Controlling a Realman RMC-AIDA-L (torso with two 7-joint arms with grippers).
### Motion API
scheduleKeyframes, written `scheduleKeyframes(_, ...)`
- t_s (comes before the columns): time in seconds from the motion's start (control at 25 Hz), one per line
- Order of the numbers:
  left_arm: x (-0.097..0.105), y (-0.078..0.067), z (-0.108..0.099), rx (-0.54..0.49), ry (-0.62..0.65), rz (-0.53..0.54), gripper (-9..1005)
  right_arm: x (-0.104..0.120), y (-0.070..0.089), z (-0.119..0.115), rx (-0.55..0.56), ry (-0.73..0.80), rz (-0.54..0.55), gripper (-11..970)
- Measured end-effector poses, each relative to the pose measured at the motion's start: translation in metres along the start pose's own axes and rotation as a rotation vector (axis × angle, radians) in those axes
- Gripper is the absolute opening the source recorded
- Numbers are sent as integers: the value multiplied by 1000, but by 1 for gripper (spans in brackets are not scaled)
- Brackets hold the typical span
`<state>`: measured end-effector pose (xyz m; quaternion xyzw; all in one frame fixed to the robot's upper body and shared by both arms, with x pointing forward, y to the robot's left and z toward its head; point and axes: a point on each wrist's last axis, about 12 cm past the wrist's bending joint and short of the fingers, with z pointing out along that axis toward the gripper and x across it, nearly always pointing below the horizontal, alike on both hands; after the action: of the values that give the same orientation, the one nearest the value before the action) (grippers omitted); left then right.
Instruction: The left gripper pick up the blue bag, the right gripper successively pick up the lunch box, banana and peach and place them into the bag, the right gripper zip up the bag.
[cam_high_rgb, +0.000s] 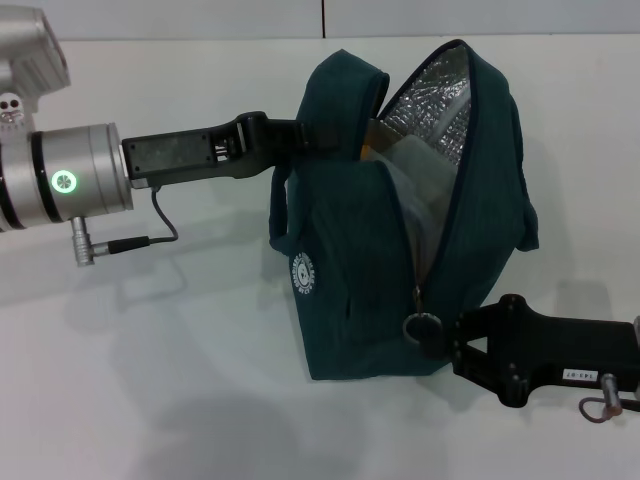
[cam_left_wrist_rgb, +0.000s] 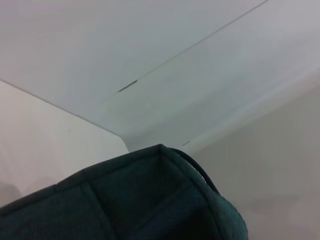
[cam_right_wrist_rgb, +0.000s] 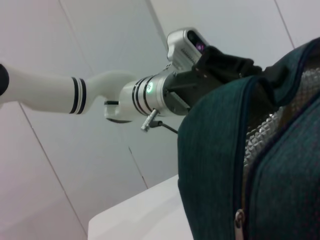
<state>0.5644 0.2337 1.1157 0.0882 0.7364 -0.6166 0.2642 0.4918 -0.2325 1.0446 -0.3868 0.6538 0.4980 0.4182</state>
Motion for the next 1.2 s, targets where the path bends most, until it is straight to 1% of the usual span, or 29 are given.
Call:
scheduleKeyframes(0.24, 0, 0, 0, 1, 2, 3, 84, -1, 0, 1, -2, 2, -4, 32)
scheduleKeyframes(0.6, 0, 0, 0, 0, 5, 4, 91, 0, 0, -1, 4, -4, -8, 25)
scheduleKeyframes(0.88, 0, 0, 1, -1, 5, 5, 97, 1, 3, -6, 1, -20, -19, 12)
scheduleKeyframes(1.2, 0, 0, 1, -1, 6, 6, 103, 0, 9, -19, 20, -98, -35, 15)
